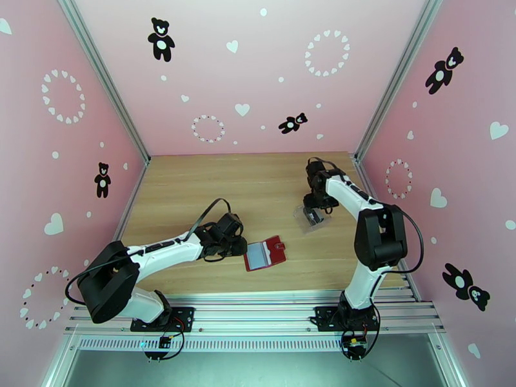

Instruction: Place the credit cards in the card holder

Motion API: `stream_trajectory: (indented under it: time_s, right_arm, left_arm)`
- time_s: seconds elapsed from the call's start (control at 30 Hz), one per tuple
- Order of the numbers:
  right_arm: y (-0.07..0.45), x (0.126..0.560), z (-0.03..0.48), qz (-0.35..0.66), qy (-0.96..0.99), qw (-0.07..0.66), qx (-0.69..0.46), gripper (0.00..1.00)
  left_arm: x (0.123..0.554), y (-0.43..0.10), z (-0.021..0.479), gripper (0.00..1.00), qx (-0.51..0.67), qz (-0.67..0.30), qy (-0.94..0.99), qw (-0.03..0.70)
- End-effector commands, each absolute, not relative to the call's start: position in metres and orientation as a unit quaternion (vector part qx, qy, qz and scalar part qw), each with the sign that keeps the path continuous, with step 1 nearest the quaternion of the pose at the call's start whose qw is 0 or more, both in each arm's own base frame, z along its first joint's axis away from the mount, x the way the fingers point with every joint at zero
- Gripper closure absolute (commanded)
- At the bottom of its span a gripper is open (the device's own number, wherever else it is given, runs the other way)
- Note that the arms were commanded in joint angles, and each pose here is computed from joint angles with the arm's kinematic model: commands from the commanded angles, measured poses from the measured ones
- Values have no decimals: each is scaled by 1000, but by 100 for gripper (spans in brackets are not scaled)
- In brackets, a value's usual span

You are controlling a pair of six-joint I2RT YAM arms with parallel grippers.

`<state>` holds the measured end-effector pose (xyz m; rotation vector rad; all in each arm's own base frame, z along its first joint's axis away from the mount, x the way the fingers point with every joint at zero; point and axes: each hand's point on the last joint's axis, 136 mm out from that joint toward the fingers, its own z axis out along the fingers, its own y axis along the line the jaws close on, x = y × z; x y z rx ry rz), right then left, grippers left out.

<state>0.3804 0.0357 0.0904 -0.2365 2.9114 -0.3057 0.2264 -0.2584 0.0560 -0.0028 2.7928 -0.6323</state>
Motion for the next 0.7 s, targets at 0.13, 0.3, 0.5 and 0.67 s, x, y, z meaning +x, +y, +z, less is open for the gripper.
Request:
stream_trajectory:
  time_s: [0.13, 0.3, 0.5, 0.67]
  right_arm:
    - [42, 382, 76, -36, 994, 83, -62, 7]
    - [54, 376, 65, 0, 996, 62, -57, 10]
    - [61, 363, 70, 26, 997, 63, -38, 13]
    - [84, 349, 83, 76, 993, 81, -35, 15]
  left_arm:
    - [228, -262, 57, 71, 4, -228, 964, 137]
    - [227, -262, 59, 71, 4, -228, 964, 138]
    - [227, -261, 59, 71, 3, -228, 964, 139]
    - [228, -263, 59, 71, 5, -229, 963, 139]
